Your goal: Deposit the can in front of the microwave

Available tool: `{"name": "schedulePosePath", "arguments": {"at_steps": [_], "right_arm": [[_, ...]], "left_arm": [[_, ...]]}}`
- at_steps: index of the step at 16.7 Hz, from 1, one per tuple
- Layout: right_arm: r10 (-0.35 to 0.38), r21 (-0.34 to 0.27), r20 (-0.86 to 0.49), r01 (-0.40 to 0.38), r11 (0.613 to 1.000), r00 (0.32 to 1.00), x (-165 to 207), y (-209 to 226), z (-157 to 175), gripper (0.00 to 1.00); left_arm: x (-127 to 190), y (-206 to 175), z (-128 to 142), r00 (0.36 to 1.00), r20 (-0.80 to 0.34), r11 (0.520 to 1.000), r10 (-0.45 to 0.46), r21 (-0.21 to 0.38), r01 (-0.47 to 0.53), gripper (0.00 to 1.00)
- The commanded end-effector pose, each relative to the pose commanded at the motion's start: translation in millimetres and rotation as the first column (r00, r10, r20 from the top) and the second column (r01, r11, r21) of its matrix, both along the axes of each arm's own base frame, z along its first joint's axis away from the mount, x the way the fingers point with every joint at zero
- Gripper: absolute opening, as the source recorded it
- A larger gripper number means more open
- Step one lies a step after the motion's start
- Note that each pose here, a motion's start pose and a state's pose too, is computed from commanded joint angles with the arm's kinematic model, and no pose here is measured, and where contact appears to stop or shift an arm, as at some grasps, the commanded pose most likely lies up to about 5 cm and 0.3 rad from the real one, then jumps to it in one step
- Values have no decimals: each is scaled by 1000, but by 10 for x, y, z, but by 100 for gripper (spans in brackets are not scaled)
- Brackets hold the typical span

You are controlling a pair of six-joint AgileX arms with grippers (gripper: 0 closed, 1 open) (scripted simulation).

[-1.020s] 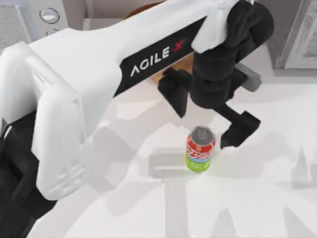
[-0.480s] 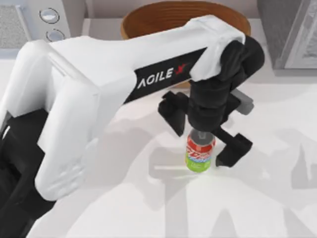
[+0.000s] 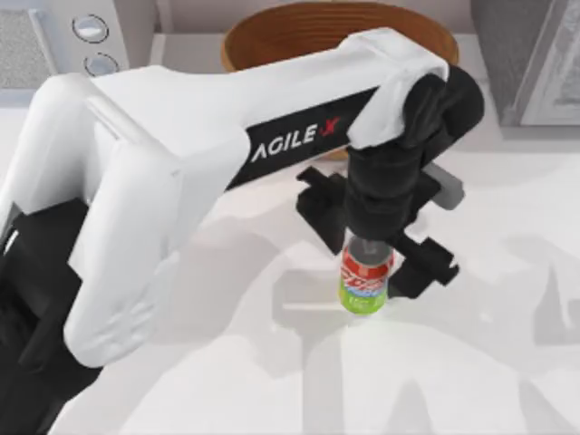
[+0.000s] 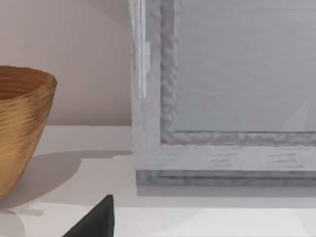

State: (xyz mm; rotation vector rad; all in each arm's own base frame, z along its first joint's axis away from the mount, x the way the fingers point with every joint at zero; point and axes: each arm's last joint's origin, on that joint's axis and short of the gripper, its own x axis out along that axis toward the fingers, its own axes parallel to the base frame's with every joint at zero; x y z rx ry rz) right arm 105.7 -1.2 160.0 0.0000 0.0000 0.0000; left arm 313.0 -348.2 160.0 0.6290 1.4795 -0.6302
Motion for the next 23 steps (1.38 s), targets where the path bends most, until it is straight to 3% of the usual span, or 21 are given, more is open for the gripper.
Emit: {"name": "schedulePosePath", "arguments": {"at_steps": [8,18,23], "right_arm": [[0,0,0,0,1000,1000,0,0,0,100],[0,0,0,0,1000,1000,0,0,0,100],[0,0,0,0,1000,1000,0,0,0,100]], "left_arm": [[0,0,0,1000,0,1000,0,0,0,2],[4,3,10,1000,0,1000,0,0,0,0],[6,-1,332,1000,-1,1000,0,1,0,0]]}}
